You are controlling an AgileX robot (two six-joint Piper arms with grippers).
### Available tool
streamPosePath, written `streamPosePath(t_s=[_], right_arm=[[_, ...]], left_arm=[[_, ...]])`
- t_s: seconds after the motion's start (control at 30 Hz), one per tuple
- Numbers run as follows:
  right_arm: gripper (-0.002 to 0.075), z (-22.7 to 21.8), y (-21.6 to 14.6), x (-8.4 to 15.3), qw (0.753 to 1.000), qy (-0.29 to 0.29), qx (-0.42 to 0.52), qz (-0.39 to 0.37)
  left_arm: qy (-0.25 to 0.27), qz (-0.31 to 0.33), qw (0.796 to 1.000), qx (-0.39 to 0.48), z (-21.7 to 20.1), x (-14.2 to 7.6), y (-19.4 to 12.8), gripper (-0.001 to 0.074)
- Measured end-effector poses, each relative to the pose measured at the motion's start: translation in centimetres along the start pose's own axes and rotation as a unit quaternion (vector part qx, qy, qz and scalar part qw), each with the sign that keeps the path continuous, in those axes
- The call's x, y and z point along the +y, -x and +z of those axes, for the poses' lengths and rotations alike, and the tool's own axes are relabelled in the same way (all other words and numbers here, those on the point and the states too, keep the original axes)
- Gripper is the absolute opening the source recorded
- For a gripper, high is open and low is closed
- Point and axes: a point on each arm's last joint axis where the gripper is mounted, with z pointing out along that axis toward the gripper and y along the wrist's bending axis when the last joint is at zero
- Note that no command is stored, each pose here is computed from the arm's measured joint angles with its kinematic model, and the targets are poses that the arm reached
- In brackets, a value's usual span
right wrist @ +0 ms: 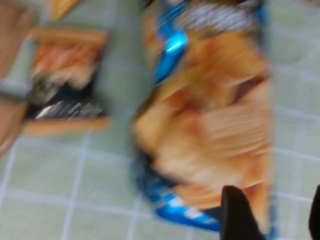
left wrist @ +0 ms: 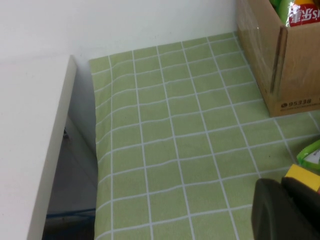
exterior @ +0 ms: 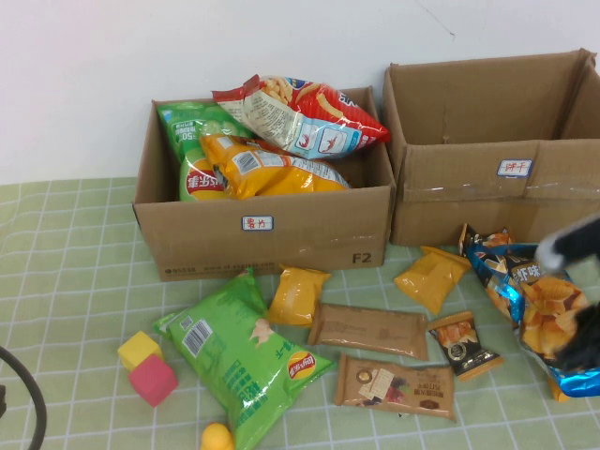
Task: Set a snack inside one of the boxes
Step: Pick up the potato chip
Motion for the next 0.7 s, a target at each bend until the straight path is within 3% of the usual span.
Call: streamPosePath(t_s=[0.13, 0.27, 0.4, 0.7], right_arm=[[0.0343, 0.6, -0.9, 1.9, 0.996, 0.021, -0.040, -0.081], [0.0485, 0.4, -0.4, 2.6, 0.987, 0.016, -0.076, -0.142], [0.0606, 2.1, -0.6, 2.8, 0.985, -0.007, -0.050, -0.162], [0.0640, 6.5, -1.7, 4.0, 0.983, -0.023, 0.010, -0.182]], left_arm=[[0.000, 0.003, 1.000, 0.001, 0.0, 0.0, 0.0, -0.0002], [0.000, 0.003, 1.000, 0.001, 0.0, 0.0, 0.0, -0.0002], [0.000, 0.000, 1.000, 0.000, 0.0, 0.0, 0.0, -0.0002], [-0.001, -0.004, 1.000, 0.000, 0.0, 0.0, 0.0, -0.0002]])
